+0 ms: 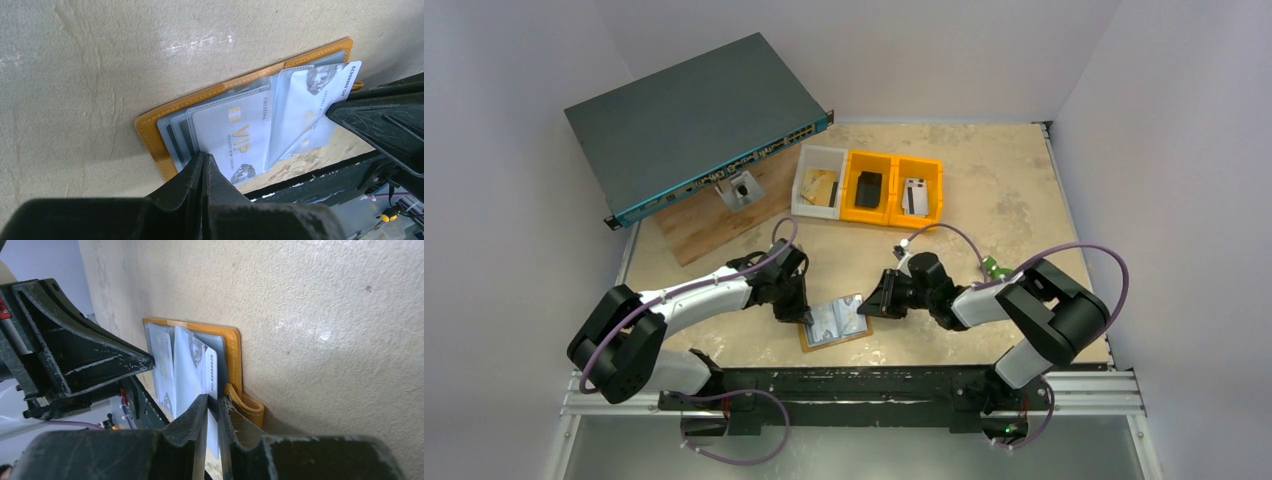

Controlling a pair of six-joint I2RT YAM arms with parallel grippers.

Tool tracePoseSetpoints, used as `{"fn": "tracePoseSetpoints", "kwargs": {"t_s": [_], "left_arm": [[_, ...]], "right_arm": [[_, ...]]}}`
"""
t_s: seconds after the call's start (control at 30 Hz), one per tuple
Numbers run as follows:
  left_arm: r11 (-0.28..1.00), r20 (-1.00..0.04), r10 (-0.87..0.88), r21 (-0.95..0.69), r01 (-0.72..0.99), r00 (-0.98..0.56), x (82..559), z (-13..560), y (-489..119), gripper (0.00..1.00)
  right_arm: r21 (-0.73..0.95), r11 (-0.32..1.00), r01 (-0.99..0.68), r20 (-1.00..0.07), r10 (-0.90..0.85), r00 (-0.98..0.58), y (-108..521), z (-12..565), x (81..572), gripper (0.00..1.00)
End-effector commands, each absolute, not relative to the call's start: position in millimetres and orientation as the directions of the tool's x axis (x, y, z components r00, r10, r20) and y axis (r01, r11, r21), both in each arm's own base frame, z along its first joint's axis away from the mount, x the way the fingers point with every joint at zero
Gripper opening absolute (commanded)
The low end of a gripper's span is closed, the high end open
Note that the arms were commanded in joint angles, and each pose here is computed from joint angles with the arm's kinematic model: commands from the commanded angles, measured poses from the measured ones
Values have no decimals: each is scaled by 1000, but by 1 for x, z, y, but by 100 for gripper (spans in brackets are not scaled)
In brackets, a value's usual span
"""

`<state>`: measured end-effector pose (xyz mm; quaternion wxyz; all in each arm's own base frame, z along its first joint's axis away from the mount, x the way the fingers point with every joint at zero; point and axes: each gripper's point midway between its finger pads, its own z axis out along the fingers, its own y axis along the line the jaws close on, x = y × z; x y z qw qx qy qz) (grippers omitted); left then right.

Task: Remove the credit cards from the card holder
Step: Remove the credit card from the card holder.

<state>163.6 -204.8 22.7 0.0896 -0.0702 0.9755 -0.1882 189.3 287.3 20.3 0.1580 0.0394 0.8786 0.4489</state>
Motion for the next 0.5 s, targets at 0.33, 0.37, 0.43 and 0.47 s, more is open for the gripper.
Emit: {"fn": "tracePoseSetpoints", "kwargs": {"t_s": [0.33, 0.37, 0.43, 0.47], "left_arm": [[969, -134, -137, -223, -105, -981, 149, 1, -170, 0], [969, -133, -137, -222, -105, -982, 149, 1, -170, 0], [969, -134, -136, -222, -104, -982, 149, 1, -171, 0], [970, -132, -136, -221, -104, -982, 149, 1, -171, 0]], "right_arm": [[818, 573, -41, -199, 216, -956, 284, 6, 185, 12], [821, 569, -39, -195, 216, -957, 284, 7, 184, 11], [824, 566, -39, -193, 215, -958, 285, 7, 183, 8], [823, 566, -37, -191, 215, -958, 284, 8, 183, 6]]}}
